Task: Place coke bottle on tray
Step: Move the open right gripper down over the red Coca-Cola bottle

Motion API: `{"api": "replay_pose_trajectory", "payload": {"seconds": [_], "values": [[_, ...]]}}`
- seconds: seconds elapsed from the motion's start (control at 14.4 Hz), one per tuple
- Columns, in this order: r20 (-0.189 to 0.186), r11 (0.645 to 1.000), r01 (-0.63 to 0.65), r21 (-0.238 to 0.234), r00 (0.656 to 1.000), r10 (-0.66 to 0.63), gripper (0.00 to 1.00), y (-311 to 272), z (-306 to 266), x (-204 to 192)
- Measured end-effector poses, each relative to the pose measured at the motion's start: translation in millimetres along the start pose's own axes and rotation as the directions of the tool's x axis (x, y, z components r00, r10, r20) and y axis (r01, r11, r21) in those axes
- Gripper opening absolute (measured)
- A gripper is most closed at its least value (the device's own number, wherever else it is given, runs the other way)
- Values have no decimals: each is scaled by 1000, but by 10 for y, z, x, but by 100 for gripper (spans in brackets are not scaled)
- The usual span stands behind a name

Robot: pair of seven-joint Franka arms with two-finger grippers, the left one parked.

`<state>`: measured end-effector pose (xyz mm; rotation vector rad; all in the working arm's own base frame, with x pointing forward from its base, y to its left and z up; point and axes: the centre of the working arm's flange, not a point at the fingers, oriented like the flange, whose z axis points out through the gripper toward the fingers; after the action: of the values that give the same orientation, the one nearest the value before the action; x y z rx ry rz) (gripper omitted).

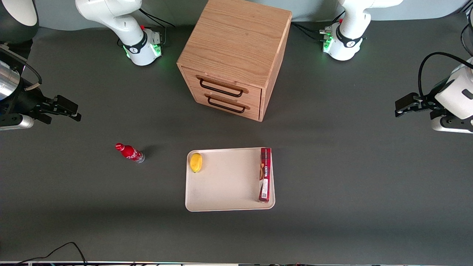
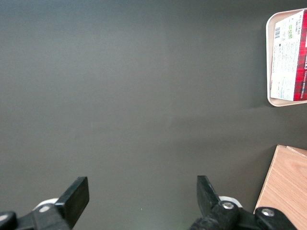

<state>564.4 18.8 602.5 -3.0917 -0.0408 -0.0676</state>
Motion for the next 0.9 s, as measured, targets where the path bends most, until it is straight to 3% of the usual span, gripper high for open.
{"api": "replay_pose_trajectory", "payload": {"seconds": [0.56, 0.9], "values": [[1, 1000, -2, 1, 1000, 2, 100, -86, 1, 28], [102, 1000, -1, -2, 995, 1, 100, -120, 750, 296]]}}
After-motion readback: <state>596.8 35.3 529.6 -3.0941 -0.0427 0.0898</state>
